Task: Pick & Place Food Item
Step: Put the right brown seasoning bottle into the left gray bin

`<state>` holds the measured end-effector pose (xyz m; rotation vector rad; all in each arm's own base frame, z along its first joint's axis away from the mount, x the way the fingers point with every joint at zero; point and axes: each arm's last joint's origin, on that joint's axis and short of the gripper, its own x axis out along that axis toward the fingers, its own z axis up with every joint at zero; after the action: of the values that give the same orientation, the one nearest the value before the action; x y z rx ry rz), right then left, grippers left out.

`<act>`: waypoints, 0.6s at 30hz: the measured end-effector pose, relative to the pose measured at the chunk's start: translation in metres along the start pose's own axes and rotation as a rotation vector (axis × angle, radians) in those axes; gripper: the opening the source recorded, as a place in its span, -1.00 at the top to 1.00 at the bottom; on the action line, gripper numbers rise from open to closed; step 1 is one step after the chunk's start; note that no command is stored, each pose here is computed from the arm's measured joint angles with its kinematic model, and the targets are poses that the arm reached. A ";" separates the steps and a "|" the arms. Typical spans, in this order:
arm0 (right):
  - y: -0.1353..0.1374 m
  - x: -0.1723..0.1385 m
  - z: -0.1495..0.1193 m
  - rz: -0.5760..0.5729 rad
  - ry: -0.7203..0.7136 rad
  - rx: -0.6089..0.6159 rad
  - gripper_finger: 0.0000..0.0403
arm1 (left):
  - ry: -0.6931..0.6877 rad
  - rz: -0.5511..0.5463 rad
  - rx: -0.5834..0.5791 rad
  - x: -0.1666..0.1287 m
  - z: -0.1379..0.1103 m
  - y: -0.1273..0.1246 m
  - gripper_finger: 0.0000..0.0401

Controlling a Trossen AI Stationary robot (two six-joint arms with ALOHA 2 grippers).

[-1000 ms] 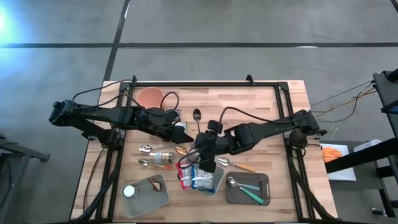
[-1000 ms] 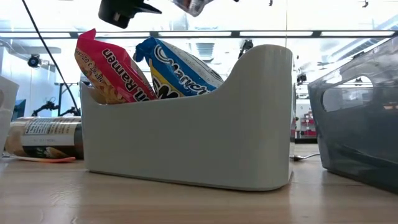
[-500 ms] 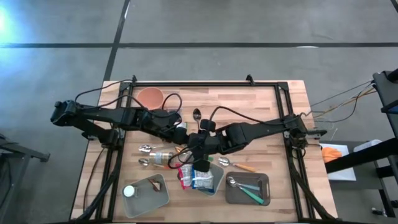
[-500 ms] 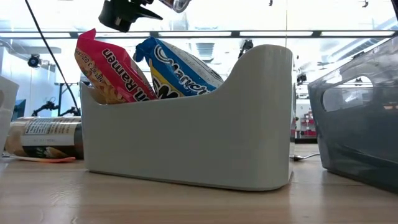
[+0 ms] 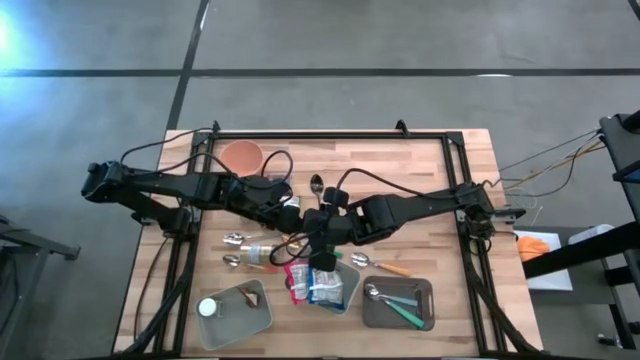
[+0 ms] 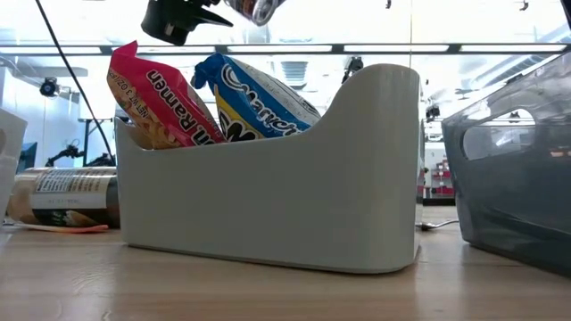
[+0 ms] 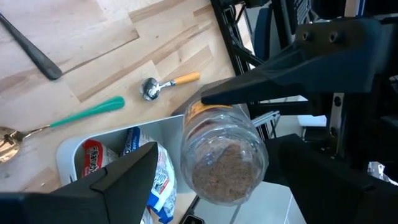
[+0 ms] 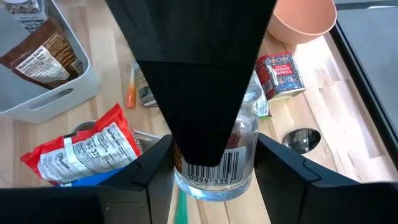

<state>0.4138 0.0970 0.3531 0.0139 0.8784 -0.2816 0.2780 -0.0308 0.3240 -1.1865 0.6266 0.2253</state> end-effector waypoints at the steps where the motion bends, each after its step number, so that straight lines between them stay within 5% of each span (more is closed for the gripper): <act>1: 0.000 0.000 0.000 0.000 0.000 0.001 0.12 | 0.000 0.000 0.002 0.000 0.000 0.000 -0.69; 6: -0.001 0.000 0.000 -0.003 -0.002 -0.002 0.12 | 0.000 0.000 0.012 0.000 0.000 0.000 -0.48; 14: -0.001 -0.001 0.000 -0.005 0.004 -0.009 0.12 | -0.001 -0.002 0.027 0.000 0.000 0.000 0.18; 18: -0.001 -0.001 0.000 -0.004 0.004 -0.013 0.12 | -0.001 -0.003 0.034 0.000 0.000 0.000 0.18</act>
<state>0.4127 0.0965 0.3538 0.0006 0.8841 -0.2798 0.2781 -0.0308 0.3242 -1.1541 0.6259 0.2122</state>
